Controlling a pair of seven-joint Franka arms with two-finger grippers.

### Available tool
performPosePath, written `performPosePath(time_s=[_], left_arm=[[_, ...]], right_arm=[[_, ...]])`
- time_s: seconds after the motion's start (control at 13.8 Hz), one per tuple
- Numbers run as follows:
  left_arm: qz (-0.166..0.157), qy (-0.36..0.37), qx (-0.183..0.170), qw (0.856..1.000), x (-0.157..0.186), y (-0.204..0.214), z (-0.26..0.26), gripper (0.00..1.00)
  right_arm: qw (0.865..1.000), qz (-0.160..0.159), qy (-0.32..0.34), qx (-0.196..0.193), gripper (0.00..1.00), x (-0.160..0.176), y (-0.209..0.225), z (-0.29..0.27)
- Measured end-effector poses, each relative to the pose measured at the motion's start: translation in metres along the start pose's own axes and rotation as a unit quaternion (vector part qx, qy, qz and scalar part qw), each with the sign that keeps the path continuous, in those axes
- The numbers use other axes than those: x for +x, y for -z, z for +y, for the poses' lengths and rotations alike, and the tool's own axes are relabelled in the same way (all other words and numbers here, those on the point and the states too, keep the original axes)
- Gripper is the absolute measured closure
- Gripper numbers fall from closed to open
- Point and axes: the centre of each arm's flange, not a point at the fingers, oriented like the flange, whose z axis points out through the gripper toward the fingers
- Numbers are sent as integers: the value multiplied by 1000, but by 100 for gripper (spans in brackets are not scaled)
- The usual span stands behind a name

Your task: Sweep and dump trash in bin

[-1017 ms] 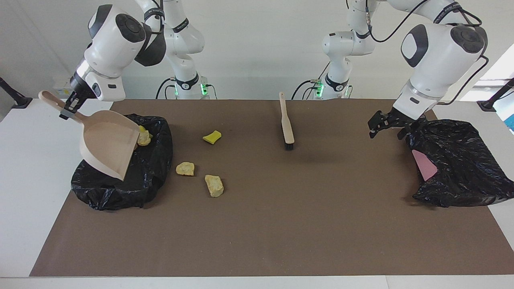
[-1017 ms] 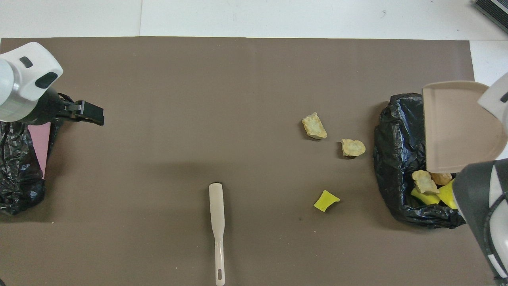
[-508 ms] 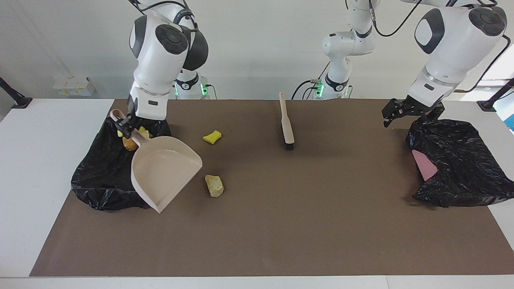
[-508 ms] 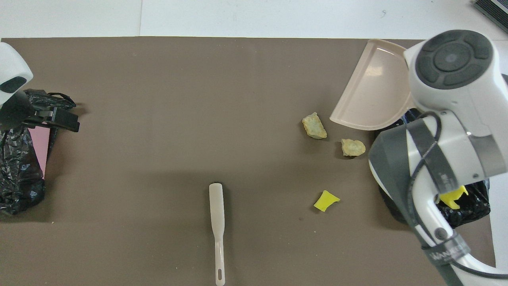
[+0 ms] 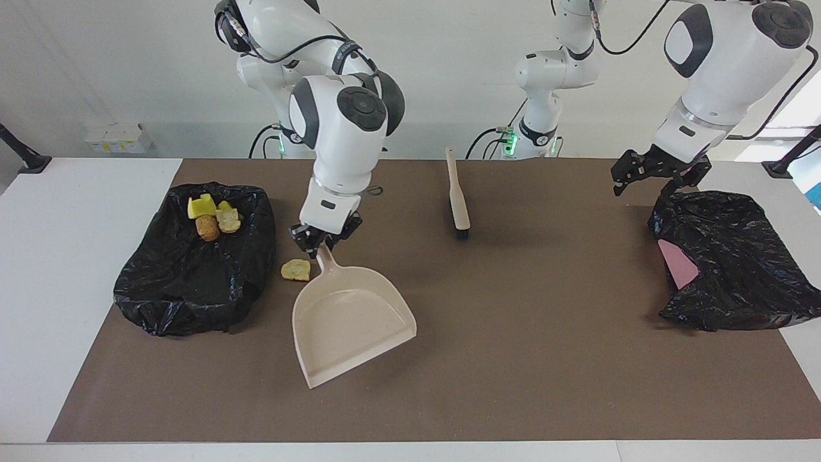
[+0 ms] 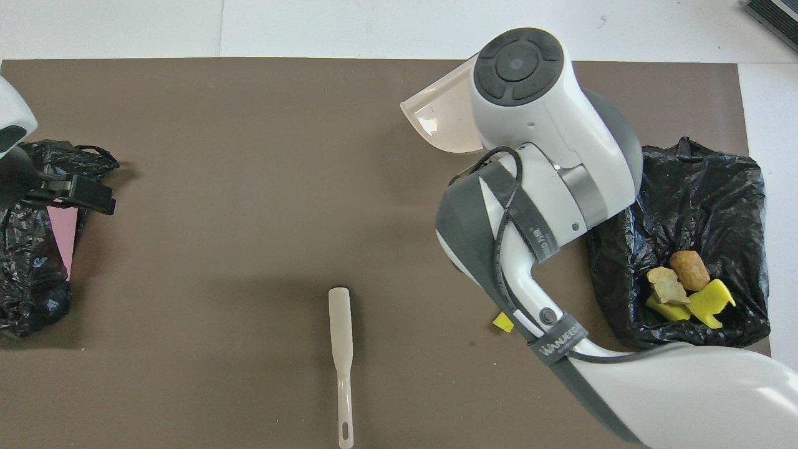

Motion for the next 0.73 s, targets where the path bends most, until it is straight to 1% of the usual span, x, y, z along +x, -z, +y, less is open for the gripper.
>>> performPosePath(time_s=[0.29, 0.44, 0.58, 0.73], left_arm=[[14, 7, 3, 1000, -14, 8, -7, 0], [23, 6, 5, 1000, -16, 6, -5, 0], [25, 2, 5, 1000, -18, 1, 1, 0], [25, -4, 6, 1000, -18, 0, 8, 0]], right_arm=[[993, -3, -105, 54, 69, 28, -16, -74], [985, 7, -151, 81, 69, 43, -28, -115], [978, 18, -180, 101, 69, 53, -38, -154], [972, 29, -199, 118, 69, 58, -44, -180]])
